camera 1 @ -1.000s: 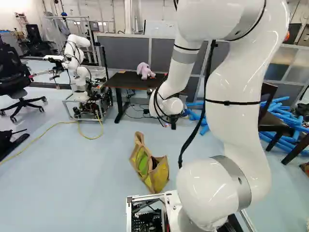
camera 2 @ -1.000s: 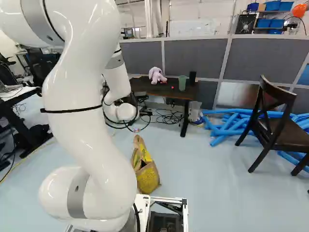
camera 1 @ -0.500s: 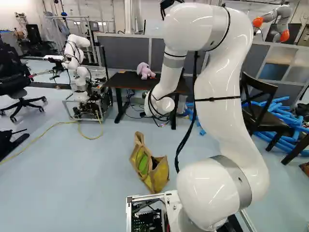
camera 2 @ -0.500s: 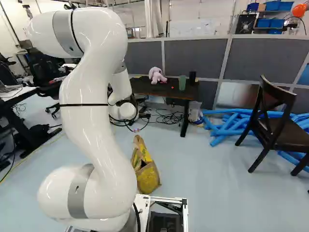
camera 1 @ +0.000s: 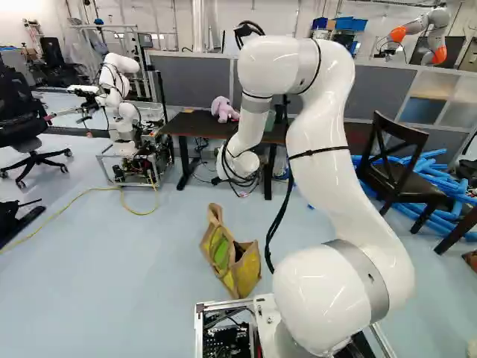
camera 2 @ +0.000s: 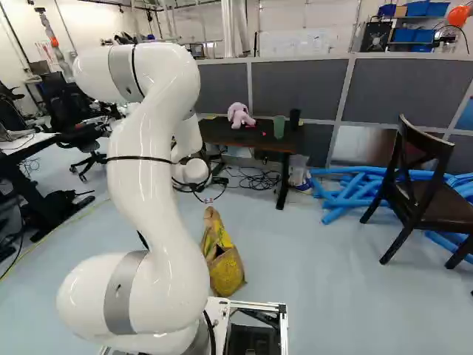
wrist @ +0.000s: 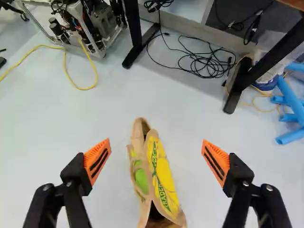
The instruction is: Pick up the bag on the ground and place it on the table
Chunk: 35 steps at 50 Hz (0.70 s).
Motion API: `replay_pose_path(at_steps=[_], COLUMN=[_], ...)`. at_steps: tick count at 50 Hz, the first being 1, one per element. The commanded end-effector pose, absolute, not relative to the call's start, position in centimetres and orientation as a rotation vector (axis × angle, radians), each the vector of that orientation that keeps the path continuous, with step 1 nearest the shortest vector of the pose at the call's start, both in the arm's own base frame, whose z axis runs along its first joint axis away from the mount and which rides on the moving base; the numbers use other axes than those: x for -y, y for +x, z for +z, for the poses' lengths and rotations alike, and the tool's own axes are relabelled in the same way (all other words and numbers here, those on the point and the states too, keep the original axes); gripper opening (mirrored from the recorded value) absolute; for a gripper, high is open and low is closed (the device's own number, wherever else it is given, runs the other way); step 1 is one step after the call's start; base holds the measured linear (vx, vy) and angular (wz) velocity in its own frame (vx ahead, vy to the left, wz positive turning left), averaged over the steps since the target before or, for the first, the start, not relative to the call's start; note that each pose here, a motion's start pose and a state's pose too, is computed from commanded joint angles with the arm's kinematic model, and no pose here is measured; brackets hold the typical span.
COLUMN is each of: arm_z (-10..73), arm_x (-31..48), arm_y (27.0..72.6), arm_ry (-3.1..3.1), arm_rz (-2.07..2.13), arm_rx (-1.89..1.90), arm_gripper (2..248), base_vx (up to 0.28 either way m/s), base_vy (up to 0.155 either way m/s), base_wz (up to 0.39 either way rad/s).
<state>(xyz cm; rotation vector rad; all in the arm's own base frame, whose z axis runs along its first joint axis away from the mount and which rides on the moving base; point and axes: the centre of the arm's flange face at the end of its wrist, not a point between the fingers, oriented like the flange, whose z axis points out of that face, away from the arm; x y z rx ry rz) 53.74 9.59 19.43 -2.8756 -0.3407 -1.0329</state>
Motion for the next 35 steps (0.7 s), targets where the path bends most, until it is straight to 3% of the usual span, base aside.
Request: replay_pose_path(at_steps=[35], arm_z=[13.6], arm_x=[-11.2], arm_y=[55.6], arm_ry=[-2.956], arm_rz=[-0.801], arm_rx=[0.446], arm_gripper=[247], base_vx=[0.0], base_vy=[0.0], base_wz=[0.0])
